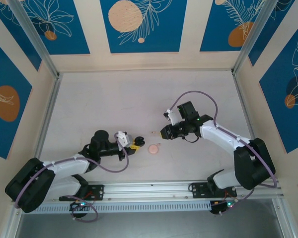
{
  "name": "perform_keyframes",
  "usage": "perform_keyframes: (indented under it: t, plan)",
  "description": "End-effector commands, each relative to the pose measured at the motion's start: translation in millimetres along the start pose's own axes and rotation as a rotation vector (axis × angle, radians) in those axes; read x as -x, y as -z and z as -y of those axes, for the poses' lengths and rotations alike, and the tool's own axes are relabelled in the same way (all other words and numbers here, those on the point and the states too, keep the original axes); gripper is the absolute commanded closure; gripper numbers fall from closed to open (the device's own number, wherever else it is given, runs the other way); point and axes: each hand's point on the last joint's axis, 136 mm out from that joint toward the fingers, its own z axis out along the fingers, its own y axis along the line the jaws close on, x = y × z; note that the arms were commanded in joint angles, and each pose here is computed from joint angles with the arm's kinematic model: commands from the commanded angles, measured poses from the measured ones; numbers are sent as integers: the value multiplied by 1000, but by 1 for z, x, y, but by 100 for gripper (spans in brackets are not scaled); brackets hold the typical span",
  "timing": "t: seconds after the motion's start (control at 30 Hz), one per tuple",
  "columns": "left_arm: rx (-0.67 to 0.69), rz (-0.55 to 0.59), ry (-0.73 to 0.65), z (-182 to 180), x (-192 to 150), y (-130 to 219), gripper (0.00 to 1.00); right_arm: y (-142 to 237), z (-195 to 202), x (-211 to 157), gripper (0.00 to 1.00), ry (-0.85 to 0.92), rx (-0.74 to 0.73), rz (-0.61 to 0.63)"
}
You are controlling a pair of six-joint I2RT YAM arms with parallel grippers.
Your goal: Insert wireless bluetooth earbuds into charging case
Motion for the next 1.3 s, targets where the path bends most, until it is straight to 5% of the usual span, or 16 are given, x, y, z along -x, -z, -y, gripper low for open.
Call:
perform_keyframes:
  t: [0.0,0.73,1.27]
  plan:
    - [-30,15,-84,8,5,3,89,-1,20,-21,79,-168,-83,-106]
    - [-1,-4,-115,11,11,19,89,-28,73,-64,77,-318,-359,-374]
    - [15,-20,-121,10,13,23,89,-10,65,-52,60,-273,-444,-394]
